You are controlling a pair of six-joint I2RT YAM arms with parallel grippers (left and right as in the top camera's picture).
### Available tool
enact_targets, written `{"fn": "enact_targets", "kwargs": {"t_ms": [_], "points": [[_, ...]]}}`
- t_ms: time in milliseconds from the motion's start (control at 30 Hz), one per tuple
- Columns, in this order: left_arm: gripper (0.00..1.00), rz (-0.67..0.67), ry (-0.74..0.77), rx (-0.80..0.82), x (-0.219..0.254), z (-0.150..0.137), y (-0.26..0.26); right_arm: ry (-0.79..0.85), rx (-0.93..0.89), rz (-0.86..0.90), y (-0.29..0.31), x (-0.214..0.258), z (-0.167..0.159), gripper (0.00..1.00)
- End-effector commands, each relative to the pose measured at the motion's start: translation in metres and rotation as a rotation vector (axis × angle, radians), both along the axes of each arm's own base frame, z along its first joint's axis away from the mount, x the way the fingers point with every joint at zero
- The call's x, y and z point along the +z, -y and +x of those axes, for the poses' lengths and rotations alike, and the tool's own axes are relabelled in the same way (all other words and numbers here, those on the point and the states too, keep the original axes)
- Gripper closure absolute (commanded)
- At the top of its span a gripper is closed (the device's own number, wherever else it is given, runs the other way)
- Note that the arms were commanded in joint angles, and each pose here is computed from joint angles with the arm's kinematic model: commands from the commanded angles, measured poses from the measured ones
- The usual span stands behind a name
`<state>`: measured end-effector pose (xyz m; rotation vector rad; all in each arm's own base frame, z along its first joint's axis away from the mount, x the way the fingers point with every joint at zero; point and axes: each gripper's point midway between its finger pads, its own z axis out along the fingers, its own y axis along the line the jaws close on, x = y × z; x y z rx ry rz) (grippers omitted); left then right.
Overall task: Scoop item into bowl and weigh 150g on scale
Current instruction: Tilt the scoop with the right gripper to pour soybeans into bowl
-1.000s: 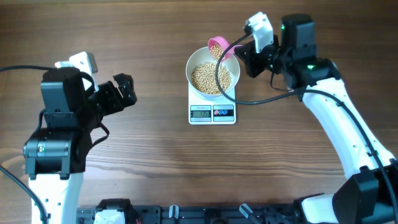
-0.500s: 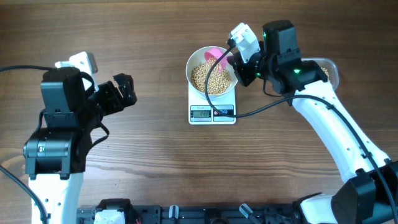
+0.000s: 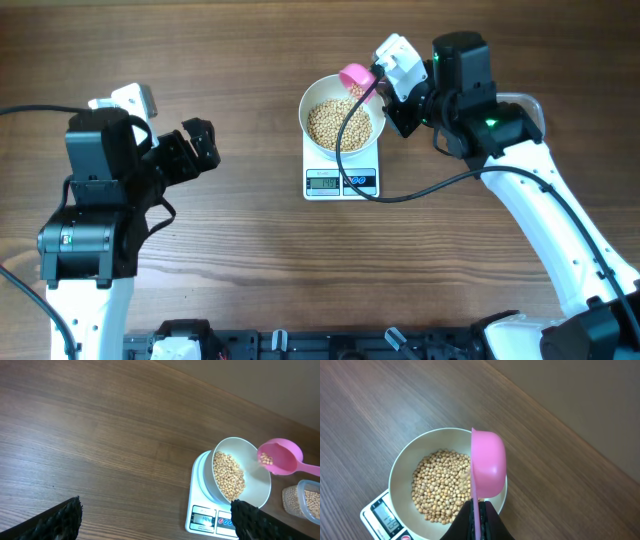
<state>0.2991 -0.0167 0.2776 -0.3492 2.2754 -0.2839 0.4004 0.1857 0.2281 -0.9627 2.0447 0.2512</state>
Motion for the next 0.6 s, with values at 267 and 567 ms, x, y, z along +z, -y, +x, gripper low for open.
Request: {"fn": "enact_targets", "kwargs": {"t_ms": [267, 567], "points": [[0.0, 0.016, 0.016, 0.004, 0.0065, 0.002, -0.0032, 0.063, 0.055, -0.05, -0.0175, 0.0099, -0.0082, 0.96], [0.0, 0.016, 0.016, 0.004, 0.0066, 0.002, -0.0032, 0.072, 0.067, -0.062, -0.0175, 0.0098, -0.0082, 0.96]]}}
